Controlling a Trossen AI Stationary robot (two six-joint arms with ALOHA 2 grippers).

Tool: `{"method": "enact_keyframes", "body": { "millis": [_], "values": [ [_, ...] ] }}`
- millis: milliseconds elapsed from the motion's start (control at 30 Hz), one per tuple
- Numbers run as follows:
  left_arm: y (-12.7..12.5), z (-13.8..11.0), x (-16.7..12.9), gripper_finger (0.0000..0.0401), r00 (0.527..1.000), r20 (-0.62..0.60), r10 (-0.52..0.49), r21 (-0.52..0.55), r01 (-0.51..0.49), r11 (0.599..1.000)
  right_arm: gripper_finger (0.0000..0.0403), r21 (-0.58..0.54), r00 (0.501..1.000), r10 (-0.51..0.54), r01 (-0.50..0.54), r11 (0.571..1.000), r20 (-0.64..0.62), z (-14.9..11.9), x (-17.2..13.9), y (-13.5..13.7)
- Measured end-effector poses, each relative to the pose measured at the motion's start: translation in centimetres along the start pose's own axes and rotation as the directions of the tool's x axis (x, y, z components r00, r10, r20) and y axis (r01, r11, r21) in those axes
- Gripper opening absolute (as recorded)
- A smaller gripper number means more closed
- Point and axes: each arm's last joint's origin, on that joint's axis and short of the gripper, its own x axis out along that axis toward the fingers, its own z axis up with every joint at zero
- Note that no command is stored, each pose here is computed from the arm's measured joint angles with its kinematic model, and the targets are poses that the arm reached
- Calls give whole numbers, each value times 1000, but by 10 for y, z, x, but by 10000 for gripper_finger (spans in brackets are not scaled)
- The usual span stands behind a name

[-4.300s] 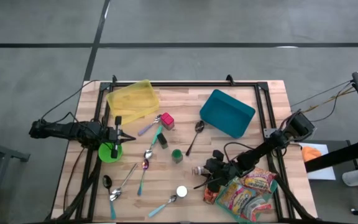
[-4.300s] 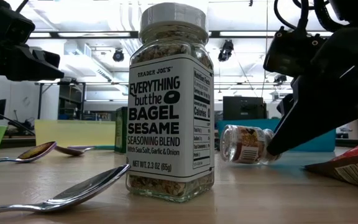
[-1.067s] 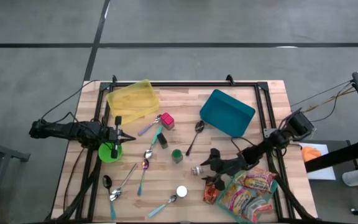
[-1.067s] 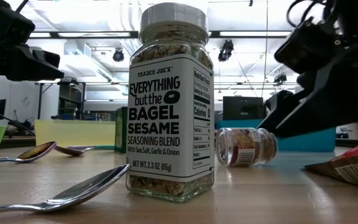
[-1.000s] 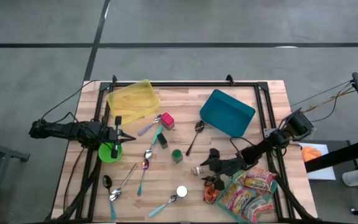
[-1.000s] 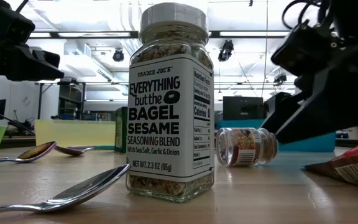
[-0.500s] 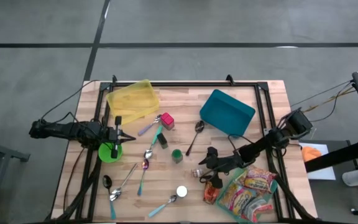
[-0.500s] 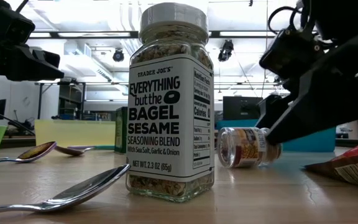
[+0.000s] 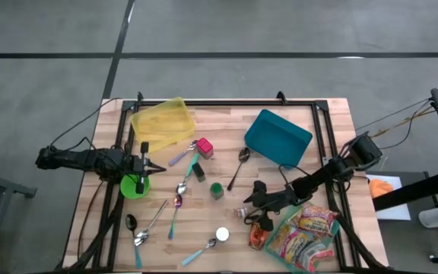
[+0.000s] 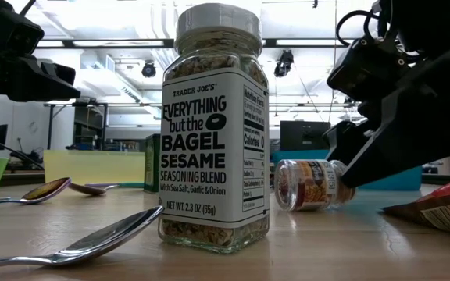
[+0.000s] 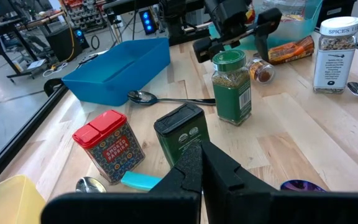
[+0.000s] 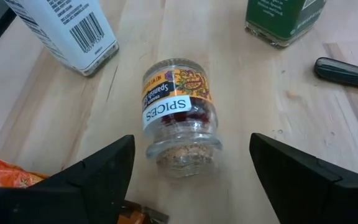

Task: Pick & Place Food Item
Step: Put the brown seasoning bottle into the blue bin

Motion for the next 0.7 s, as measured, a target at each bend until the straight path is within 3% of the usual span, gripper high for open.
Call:
{"method": "enact_keyframes", "body": {
  "millis": [433, 700],
  "values": [
    [0, 0, 0, 0, 1000, 0, 0, 0, 0, 1000, 177, -29, 1000, 15, -15, 999, -3, 0, 0, 0],
    [0, 0, 0, 0, 1000, 0, 0, 0, 0, 1000, 153, -34, 1000, 16, -16, 999, 0, 1, 0, 1]
  ]
}}
